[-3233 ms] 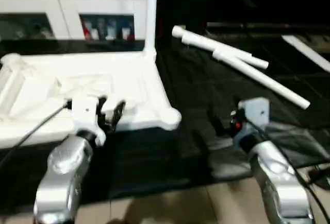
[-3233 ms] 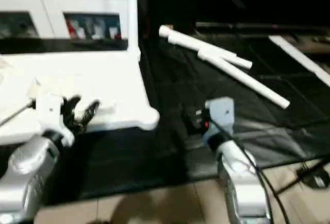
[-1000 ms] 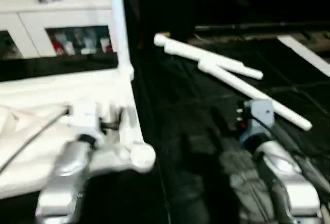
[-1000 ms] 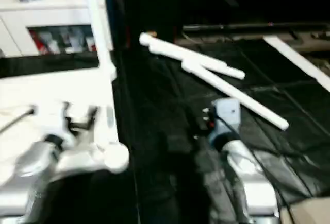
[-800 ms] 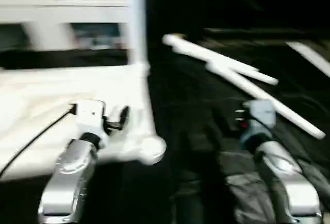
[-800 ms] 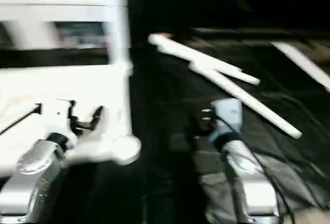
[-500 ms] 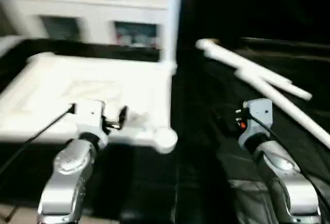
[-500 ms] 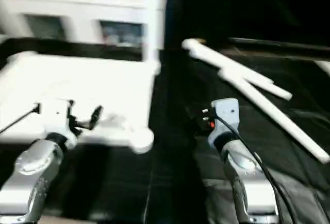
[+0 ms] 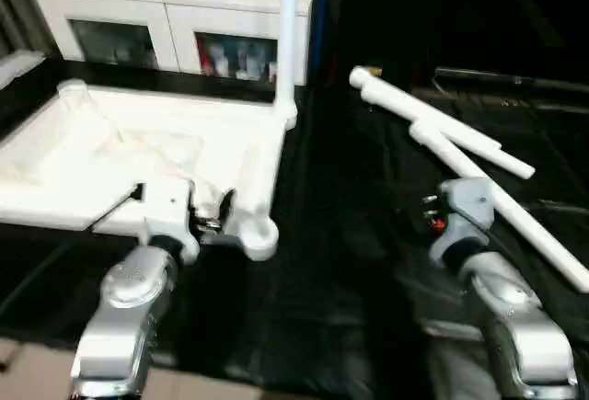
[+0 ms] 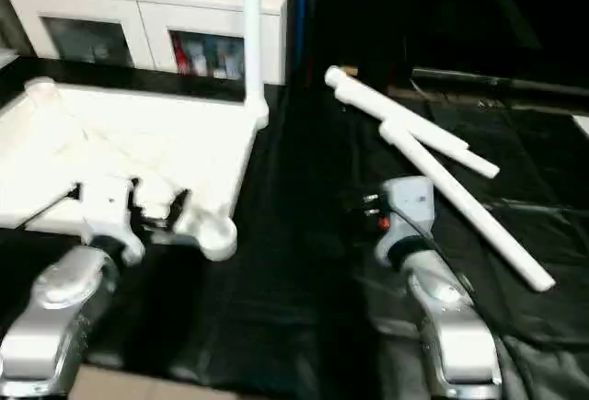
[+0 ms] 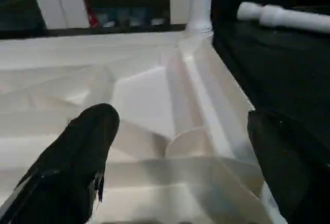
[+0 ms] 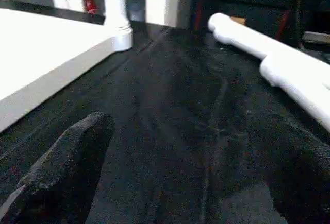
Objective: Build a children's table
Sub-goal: Move to table, then pick table leg
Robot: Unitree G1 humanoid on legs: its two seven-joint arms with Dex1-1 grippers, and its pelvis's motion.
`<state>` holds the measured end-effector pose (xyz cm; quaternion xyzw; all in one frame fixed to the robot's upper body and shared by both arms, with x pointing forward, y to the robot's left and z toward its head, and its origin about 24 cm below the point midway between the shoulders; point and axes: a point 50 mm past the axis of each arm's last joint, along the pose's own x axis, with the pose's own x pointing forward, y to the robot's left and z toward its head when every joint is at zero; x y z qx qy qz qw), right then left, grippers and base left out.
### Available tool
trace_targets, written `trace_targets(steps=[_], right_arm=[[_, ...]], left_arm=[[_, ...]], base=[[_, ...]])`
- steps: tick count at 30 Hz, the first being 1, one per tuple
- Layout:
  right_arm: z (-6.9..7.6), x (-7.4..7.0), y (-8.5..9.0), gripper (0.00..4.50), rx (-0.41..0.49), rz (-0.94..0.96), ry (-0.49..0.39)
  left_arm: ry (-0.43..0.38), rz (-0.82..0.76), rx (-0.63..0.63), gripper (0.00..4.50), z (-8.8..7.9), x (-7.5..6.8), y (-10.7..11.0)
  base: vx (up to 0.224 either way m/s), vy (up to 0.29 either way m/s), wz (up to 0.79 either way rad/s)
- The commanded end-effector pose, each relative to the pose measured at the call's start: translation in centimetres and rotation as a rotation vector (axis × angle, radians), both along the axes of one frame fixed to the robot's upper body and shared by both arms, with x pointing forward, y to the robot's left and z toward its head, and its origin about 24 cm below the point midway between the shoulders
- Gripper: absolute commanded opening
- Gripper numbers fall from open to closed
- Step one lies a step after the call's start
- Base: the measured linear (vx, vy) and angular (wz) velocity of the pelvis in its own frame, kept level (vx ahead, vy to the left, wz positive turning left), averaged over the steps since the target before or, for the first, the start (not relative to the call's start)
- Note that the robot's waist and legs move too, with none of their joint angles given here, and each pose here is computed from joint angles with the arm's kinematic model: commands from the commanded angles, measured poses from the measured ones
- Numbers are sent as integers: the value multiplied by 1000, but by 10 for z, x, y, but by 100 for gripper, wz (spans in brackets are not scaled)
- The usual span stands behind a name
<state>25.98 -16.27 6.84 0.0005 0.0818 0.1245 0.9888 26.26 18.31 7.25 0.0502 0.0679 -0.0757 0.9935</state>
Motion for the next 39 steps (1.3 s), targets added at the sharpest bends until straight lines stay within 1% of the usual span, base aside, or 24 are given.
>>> trace_targets(steps=[1, 7, 10, 14, 16, 17, 18, 19, 20, 21, 22, 23, 26, 27, 28, 29, 30, 32, 33, 34, 36, 39], right_arm=[[2, 1, -5, 450, -16, -14, -1], [2, 2, -4, 450, -19, -19, -2], [2, 3, -6, 450, 1, -43, -1], [4, 6, -15, 450, -27, -75, 7], [4, 8, -25, 450, -67, -111, 20], [4, 10, -37, 450, -101, -147, 41], [4, 10, -38, 450, -102, -148, 42], [5, 11, -46, 450, -125, -168, 49], [7, 13, -60, 450, -162, -196, 64], [7, 14, -61, 450, -164, -198, 65], [9, 15, -70, 450, -185, -211, 77], [9, 15, -74, 450, -192, -216, 82], [13, 15, -96, 450, -232, -229, 119], [14, 15, -107, 450, -249, -241, 144], [14, 14, -117, 450, -256, -241, 169], [14, 13, -119, 450, -257, -240, 174], [14, 12, -127, 450, -261, -240, 203], [12, 11, -136, 450, -268, -226, 251], [9, 9, -146, 450, -288, -217, 307], [7, 9, -150, 450, -287, -217, 330], [6, 9, -156, 450, -275, -225, 353], [1, 10, -172, 450, -253, -273, 392]], left_arm=[[-5, -16, -1, 446, 2, 1, -4], [-5, -15, 1, 446, 3, 2, -3], [0, -13, -4, 446, 2, 2, -3], [14, -34, -10, 446, 2, 2, -2], [19, -61, 2, 446, 2, 2, -2], [22, -113, -2, 446, 2, 1, -4], [22, -115, -3, 446, 2, 1, -4], [30, -153, -11, 446, 3, 0, -5], [51, -238, -41, 446, 4, -2, -9], [53, -245, -43, 446, 4, -2, -9], [72, -309, -36, 446, 4, -4, -11], [81, -335, -21, 446, 3, -5, -11], [130, -458, 14, 446, 2, -11, -12], [142, -494, 19, 446, 3, -11, -12], [150, -528, 12, 446, 4, -12, -12], [150, -532, 11, 446, 5, -12, -12], [152, -557, 6, 446, 7, -11, -11], [157, -597, -8, 446, 10, -11, -13], [167, -645, -1, 446, 12, -11, -13], [171, -669, 5, 446, 14, -12, -14], [171, -699, 12, 446, 16, -12, -15], [169, -750, 4, 446, 23, -12, -16]], base=[[-47, -151, 6], [-93, -208, 36], [-63, -220, 17], [-46, -195, 12], [-41, -143, -8], [-29, -67, 4], [-29, -67, 4], [-25, -53, -4], [0, 0, 0], [0, 0, 0], [0, 0, 0], [0, 0, 0], [3, 20, 0], [10, 61, 0], [21, 71, -2], [17, 71, -2], [17, 71, -2], [6, 61, 0], [2, 57, 2], [2, 52, 4], [0, 0, 0], [0, 0, 0]])
